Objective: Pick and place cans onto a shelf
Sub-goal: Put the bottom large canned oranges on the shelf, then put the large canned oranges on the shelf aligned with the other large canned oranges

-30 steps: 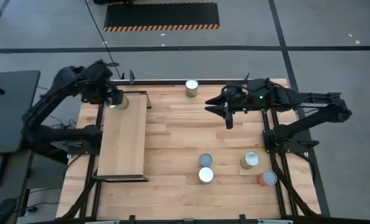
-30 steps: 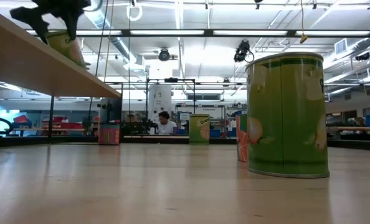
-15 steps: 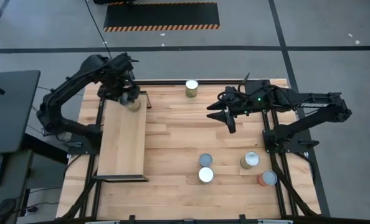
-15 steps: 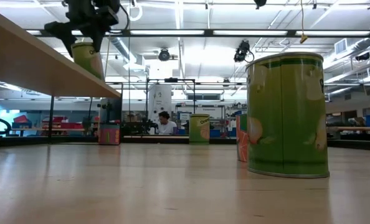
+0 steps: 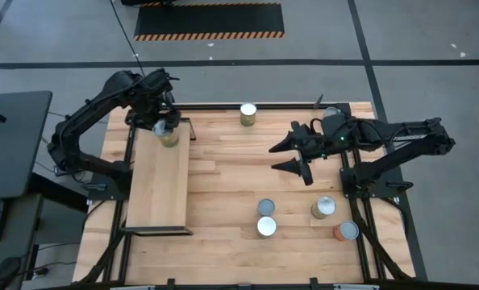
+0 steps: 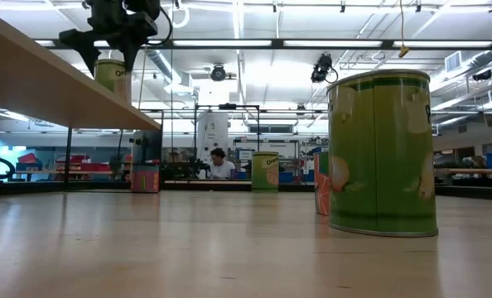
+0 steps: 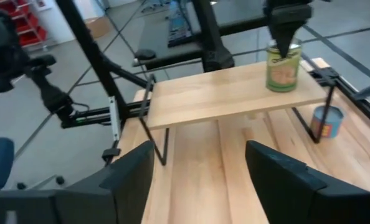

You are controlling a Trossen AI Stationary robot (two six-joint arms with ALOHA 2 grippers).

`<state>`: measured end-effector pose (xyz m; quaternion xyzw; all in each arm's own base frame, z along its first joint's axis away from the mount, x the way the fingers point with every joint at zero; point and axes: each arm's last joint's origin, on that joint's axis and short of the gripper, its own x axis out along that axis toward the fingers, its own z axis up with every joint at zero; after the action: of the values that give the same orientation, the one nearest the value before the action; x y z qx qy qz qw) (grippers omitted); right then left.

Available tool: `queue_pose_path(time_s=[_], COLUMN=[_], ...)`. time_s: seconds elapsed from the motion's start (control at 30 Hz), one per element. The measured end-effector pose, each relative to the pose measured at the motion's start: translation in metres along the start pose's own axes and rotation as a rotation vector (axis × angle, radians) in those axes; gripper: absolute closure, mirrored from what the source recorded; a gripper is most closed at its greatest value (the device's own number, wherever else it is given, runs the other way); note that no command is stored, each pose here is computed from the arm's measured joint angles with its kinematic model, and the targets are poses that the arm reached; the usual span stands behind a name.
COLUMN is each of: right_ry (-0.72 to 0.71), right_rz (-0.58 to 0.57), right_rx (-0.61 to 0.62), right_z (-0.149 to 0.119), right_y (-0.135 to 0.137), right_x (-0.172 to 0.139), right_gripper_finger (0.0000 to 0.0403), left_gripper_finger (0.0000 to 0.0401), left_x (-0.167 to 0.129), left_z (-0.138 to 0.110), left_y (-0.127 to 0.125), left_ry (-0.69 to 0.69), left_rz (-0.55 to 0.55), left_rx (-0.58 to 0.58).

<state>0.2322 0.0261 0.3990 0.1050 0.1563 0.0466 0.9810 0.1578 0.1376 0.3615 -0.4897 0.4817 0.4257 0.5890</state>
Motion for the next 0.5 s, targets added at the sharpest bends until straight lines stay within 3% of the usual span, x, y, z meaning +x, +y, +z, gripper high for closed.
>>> queue_pose_path(time_s=[0.3,0.5], right_ry=[-0.004,0.009], right_rz=[-0.024,-0.223], right_rx=[-0.100,-0.128], right_z=[-0.001,-0.003], right_y=[0.006,-0.008], right_x=[0.000,0.008], right_gripper_finger=[0.0097,0.0091], left_gripper_finger=[0.0046,0.0046], left_x=[-0.028,-0.074], left_z=[-0.006,-0.021], left_y=[-0.006,0.001], left_ry=[-0.083,-0.251], left_rz=[-0.084,-0.179], left_rx=[0.020,0.051])
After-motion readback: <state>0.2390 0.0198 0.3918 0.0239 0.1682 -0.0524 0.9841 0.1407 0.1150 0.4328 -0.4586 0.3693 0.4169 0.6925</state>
